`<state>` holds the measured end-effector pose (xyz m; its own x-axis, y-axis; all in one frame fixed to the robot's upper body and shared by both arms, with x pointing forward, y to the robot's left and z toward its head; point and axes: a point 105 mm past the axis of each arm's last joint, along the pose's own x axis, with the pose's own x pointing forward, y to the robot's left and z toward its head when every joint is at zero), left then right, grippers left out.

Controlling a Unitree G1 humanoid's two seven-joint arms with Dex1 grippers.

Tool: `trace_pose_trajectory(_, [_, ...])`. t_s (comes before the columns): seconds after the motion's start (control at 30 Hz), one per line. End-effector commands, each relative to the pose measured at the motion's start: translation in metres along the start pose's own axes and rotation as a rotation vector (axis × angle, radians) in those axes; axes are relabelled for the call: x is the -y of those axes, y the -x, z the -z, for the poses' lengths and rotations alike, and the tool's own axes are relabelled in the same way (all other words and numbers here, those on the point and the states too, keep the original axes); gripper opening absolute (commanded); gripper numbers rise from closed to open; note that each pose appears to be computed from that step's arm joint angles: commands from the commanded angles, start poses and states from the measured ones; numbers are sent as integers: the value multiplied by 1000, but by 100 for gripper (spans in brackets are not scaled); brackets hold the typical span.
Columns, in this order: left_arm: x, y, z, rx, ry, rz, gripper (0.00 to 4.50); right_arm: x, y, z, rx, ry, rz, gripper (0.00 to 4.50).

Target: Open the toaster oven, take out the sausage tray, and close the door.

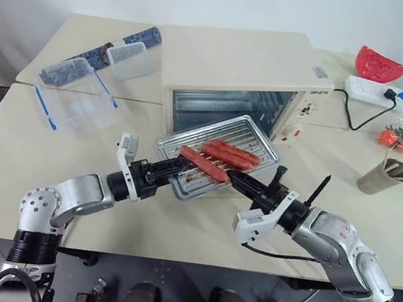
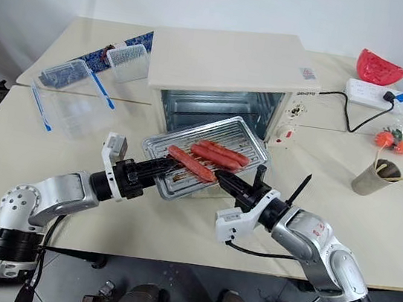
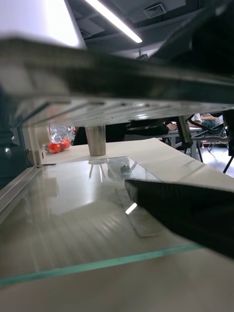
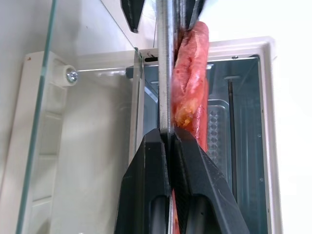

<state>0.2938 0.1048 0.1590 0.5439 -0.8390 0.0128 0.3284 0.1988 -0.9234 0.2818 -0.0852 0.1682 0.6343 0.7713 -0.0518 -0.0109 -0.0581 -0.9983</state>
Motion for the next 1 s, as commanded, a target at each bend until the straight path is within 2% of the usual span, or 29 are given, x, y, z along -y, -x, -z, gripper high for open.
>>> trace_pose_trajectory(0.03, [7, -1, 1, 13, -3, 29, 98, 15, -2, -6, 29, 12, 62, 0])
trace_pose_trajectory(0.13, [8, -2, 1, 21, 4, 37, 14, 15, -2, -7, 31, 12, 60, 0])
trace_pose_trajectory(0.17, [8, -2, 1, 21, 5, 38, 2, 15, -2, -7, 31, 12, 60, 0])
trace_pose_trajectory(0.37, [13, -2, -2, 31, 14, 88, 2, 15, -2, -6, 37, 5, 58, 0])
trace_pose_trajectory(0.47, [12, 9, -12, 80, 13, 75, 2, 12, 2, -8, 61, -81, 21, 0])
trace_pose_trajectory(0.57, [1, 29, -17, 109, 14, 27, 2, 8, 10, -14, 115, -247, -19, 0])
trace_pose_trajectory(0.9, [-22, 97, -9, 168, 70, -8, 0, 5, 40, -18, 218, -560, -86, 315])
trace_pose_trajectory(1.0, [-22, 113, -2, 198, 79, 10, 0, 3, 52, -7, 214, -684, -106, 409])
